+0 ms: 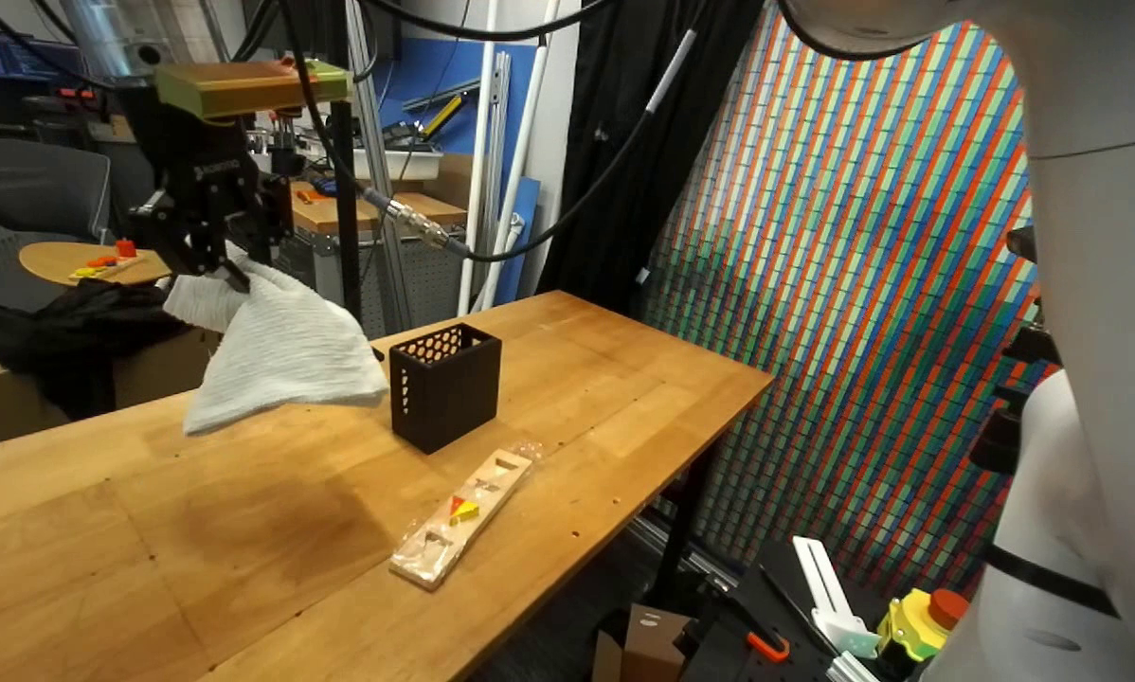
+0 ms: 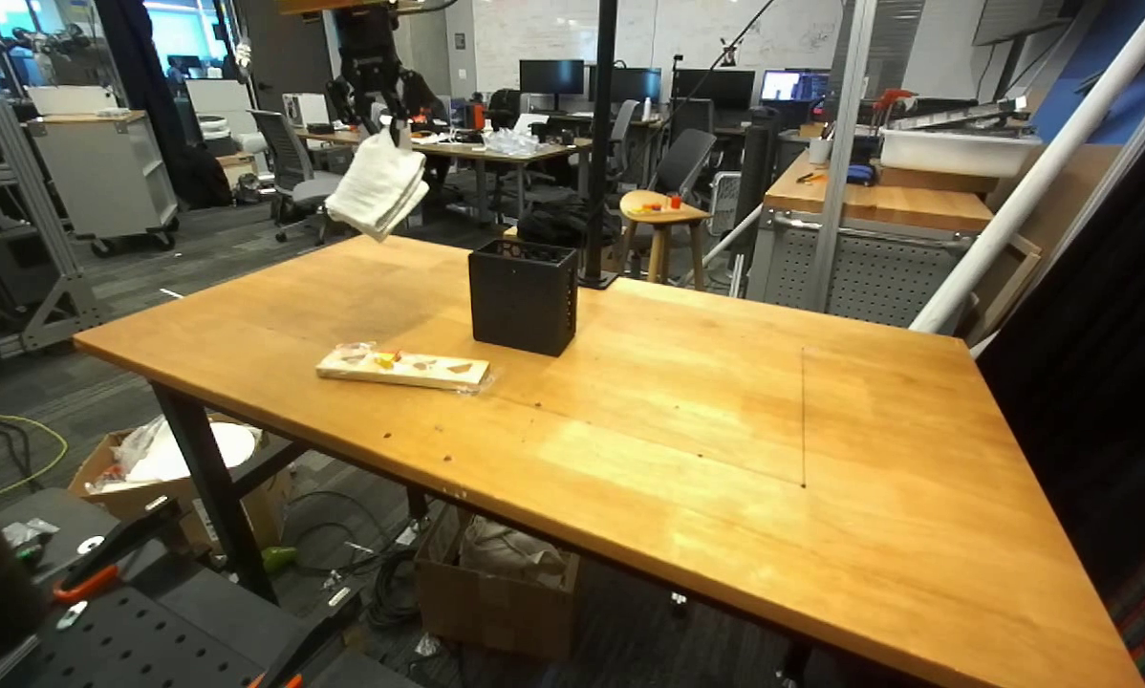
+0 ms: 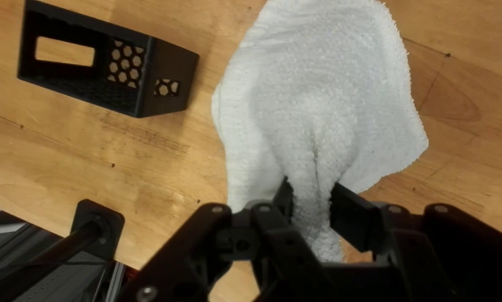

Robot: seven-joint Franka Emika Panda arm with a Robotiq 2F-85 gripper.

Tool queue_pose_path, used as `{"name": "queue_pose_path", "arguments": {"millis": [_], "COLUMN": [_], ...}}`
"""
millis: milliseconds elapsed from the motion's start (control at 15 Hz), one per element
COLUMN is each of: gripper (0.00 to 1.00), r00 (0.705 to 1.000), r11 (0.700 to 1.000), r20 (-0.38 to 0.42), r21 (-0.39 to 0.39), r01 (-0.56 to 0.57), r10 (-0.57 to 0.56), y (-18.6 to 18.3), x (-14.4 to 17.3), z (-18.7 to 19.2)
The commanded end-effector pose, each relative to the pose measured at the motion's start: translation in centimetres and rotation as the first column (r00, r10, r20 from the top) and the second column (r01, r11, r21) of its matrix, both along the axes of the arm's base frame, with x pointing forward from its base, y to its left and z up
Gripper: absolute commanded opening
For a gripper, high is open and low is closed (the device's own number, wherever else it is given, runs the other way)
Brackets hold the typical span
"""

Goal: Pick the cloth and shove it in the black box

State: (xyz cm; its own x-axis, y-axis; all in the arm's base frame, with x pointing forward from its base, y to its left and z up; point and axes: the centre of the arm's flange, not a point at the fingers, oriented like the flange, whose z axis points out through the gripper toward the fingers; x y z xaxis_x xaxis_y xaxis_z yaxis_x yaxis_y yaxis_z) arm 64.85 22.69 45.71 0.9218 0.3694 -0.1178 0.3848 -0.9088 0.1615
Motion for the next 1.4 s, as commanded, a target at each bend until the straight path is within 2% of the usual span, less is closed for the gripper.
{"name": "queue_pose_path", "arguments": {"millis": [0, 467, 733, 1000, 1333], "gripper": [0.10, 0.10, 0.10, 0.10, 0.10], "r00": [1.000, 1.000, 0.999, 0.998, 0.998], "r11": [0.999, 0.999, 0.998, 0.998, 0.999], "r20": [0.001, -0.006, -0.011, -0.025, -0.033], "r21": [-0.033, -0.037, -0.037, -0.034, -0.017], "r01": [-0.016, -0.019, -0.041, -0.055, -0.051], "r10": [0.016, 0.018, 0.040, 0.054, 0.050], "y": [-5.2, -17.4, -22.1, -22.9, -21.3], "x": [-0.9, -0.7, 0.3, 1.0, 1.7], "z": [3.8, 8.4, 9.4, 9.3, 8.2]}}
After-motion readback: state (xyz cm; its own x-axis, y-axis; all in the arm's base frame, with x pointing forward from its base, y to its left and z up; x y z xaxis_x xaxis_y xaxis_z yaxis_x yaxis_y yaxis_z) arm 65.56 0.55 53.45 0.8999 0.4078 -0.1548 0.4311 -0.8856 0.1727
